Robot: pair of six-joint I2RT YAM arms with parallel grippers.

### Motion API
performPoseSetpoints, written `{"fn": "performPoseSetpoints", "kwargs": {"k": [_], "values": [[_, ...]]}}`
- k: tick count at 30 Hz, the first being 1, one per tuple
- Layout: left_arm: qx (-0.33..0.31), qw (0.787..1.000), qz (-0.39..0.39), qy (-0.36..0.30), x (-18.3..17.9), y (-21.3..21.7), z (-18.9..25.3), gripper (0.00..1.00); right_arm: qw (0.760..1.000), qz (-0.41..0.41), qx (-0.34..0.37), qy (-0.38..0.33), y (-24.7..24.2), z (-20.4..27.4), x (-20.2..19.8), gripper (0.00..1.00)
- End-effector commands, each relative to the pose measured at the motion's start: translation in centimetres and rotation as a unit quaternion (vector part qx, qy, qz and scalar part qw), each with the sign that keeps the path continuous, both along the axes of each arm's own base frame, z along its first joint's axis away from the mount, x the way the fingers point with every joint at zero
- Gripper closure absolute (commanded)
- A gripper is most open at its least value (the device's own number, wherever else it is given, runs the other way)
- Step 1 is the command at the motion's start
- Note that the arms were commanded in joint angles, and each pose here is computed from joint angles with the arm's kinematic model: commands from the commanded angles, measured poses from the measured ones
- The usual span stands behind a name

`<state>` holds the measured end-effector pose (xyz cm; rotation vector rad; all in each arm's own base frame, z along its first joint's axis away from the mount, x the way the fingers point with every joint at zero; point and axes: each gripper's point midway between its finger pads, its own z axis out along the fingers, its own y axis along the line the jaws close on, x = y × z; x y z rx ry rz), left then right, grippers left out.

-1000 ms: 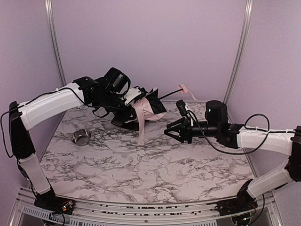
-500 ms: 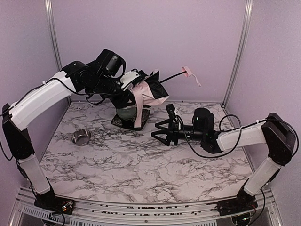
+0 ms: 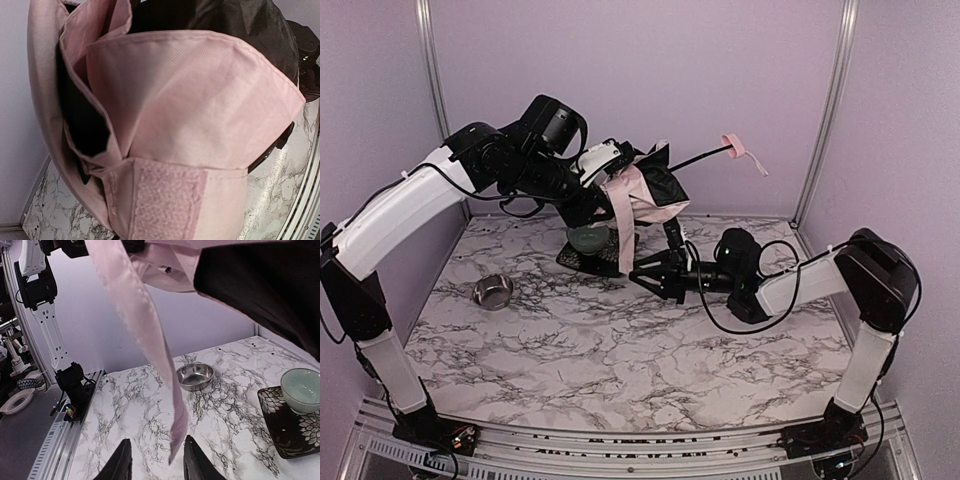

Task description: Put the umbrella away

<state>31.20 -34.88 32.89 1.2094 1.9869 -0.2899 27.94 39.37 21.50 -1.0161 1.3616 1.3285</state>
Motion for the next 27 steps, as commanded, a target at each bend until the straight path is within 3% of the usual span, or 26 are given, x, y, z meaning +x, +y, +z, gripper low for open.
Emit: {"fn": "performPoseSetpoints", "kwargs": {"k": [1, 3, 5, 6, 10, 12, 16, 21, 27], "values": [[-0.041, 0.998, -0.010, -0.039, -0.5, 0.0, 4.1, 1.00, 0.999, 0.034, 0.031, -0.014, 0.5, 1.9, -0.6, 0.83], [-0.043, 0.998, -0.011, -0.040, -0.5, 0.0, 4.3, 1.00, 0.999, 0.027, 0.035, -0.013, 0.4, 2.0, -0.4, 0.85], [-0.044, 0.998, -0.013, -0.038, -0.6, -0.1, 4.3, 1.00, 0.999, 0.015, 0.034, -0.010, 0.5, 1.9, 0.0, 0.71], [-0.045, 0.998, -0.014, -0.038, -0.6, -0.1, 4.3, 1.00, 0.999, 0.013, 0.033, -0.009, 0.5, 1.8, 0.1, 0.68], [-0.045, 0.998, -0.018, -0.038, -0.6, -0.3, 4.3, 1.00, 0.999, 0.022, 0.030, 0.002, 1.0, 1.4, 0.2, 0.67], [-0.047, 0.998, -0.020, -0.038, -0.7, -0.3, 4.4, 1.00, 0.999, 0.021, 0.026, 0.008, 1.3, 1.0, 0.3, 0.72], [-0.047, 0.998, -0.020, -0.039, -0.7, -0.3, 4.4, 1.00, 0.999, 0.023, 0.024, 0.019, 1.4, 0.2, 0.3, 0.99], [-0.059, 0.997, -0.012, -0.045, -0.3, -0.3, 5.2, 1.00, 0.999, 0.020, 0.035, 0.027, 1.0, 0.5, 0.1, 1.00], [-0.096, 0.993, 0.034, -0.060, 2.6, 1.5, 6.3, 1.00, 0.997, -0.011, 0.005, 0.074, -1.6, -2.1, -1.9, 1.00]]}}
